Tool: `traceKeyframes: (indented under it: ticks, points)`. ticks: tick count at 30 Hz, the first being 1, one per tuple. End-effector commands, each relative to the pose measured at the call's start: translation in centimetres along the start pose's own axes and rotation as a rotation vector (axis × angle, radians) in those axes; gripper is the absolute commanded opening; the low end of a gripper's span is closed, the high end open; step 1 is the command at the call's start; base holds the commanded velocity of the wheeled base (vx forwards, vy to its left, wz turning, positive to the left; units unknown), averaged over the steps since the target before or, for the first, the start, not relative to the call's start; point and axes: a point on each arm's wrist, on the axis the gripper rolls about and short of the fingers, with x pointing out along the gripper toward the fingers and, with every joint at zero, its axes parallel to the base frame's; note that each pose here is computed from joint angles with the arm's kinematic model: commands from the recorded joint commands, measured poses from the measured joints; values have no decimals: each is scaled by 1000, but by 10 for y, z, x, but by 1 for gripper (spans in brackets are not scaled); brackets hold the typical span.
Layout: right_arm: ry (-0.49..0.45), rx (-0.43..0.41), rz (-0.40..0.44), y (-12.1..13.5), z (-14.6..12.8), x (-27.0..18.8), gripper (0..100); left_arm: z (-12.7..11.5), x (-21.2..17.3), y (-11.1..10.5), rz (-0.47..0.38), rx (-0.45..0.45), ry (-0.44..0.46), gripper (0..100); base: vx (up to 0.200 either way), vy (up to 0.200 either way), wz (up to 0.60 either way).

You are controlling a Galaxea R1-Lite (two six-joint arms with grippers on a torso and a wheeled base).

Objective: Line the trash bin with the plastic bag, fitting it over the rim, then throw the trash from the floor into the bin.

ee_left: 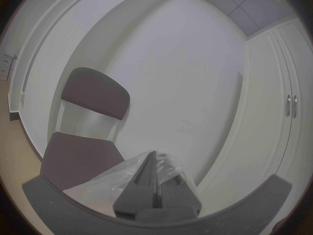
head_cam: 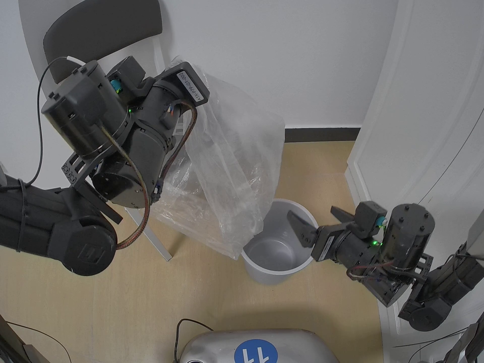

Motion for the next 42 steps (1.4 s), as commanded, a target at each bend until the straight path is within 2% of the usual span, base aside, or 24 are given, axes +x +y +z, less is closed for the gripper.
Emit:
traceKeyframes:
  ticks: [1,4,7,9,12,13,14,15,16,17,26,29,31,38,40,42]
  points:
    - [143,-44,47,5,-44,0,100,1,2,-1,-4,-15,-28,0,0,0,0]
    - [185,-60,66,11,-66,2,100,2,-1,-6,-18,-27,-39,0,0,0,0]
    - [239,-81,112,18,-105,1,100,3,-6,-13,-40,-41,-40,0,0,0,0]
    - [310,-113,113,20,-134,4,100,7,-9,-17,-52,-51,-43,0,0,0,0]
    - [303,-88,135,34,-148,13,100,11,-12,-19,-61,-60,-47,0,0,0,0]
    - [287,-46,145,41,-149,17,100,14,-12,-19,-60,-63,-52,0,0,0,0]
    - [287,-46,145,41,-149,17,100,14,-12,-19,-60,-63,-52,0,0,0,0]
    - [251,13,150,51,-147,23,100,19,-14,-19,-63,-70,-62,0,0,0,0]
    - [251,13,150,51,-147,23,100,19,-14,-19,-63,-70,-62,0,0,0,0]
    - [211,50,150,61,-148,32,100,21,-16,-20,-69,-75,-64,0,0,0,0]
    - [109,102,186,98,-174,66,100,21,-25,-31,-103,-95,-48,0,0,0,0]
    - [45,134,149,107,-175,78,100,22,-26,-32,-97,-97,-48,0,0,0,0]
    - [3,154,115,111,-173,85,100,22,-26,-31,-83,-97,-50,0,0,0,0]
    - [-69,213,92,118,-162,96,100,19,-28,-31,-83,-83,-39,0,0,0,0]
    - [-135,226,35,115,-147,107,100,20,-28,-30,-83,-83,-39,0,0,0,0]
    - [-178,203,2,105,-130,116,100,21,-31,-32,-89,-86,-37,0,0,0,0]
